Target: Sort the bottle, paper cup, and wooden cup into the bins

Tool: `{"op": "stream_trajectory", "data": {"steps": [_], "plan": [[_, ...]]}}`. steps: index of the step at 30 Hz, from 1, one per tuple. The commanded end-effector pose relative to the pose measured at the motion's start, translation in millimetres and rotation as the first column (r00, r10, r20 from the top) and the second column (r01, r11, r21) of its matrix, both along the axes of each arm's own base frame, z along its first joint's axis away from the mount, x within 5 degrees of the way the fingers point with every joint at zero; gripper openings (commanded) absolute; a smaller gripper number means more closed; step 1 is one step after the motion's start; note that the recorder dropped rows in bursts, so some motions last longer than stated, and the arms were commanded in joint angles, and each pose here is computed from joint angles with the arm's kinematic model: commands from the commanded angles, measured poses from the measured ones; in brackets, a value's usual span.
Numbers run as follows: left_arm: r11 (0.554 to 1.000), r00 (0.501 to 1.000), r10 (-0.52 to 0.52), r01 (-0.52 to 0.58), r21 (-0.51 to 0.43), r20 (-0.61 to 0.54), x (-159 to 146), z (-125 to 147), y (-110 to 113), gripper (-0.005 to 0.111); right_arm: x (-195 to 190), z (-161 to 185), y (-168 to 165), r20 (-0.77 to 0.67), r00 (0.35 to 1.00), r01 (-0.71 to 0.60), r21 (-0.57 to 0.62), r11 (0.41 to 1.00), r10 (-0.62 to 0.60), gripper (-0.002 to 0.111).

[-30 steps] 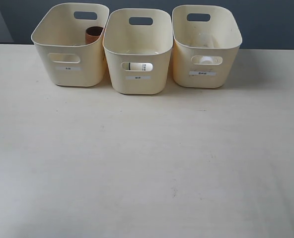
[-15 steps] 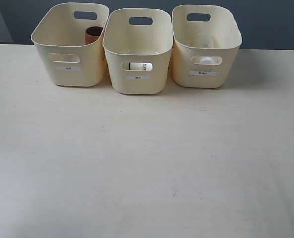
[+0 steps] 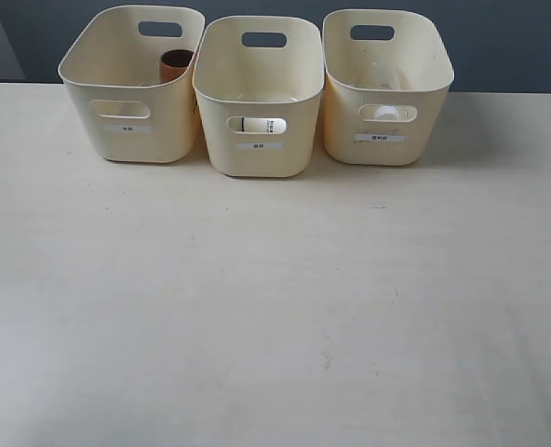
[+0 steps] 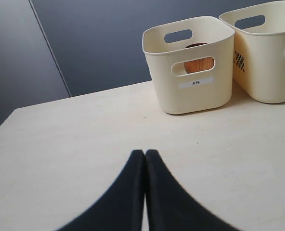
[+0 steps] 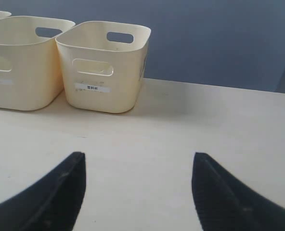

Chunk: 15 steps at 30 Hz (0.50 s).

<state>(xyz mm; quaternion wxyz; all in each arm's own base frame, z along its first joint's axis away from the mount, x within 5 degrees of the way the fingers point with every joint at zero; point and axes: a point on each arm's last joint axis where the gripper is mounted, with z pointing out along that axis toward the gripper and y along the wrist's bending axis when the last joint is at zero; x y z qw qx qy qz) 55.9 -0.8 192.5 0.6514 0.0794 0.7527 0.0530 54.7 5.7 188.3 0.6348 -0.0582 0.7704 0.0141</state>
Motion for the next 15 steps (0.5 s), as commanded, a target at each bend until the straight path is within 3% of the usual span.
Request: {"op": "stream_trajectory", "data": {"steps": [1, 15], "plan": [[1.0, 1.0, -0.003, 0.003, -0.002, 0.011, -0.2, 0.5, -0.2, 0.0, -0.1, 0.0, -0.4, 0.008, 1.0, 0.006, -0.003, 1.0, -0.006, 0.061], [1.0, 1.0, -0.003, 0.003, -0.002, 0.009, -0.2, 0.3, -0.2, 0.0, -0.2, -0.4, -0.3, 0.002, 1.0, 0.005, 0.0, 1.0, -0.005, 0.061]]}}
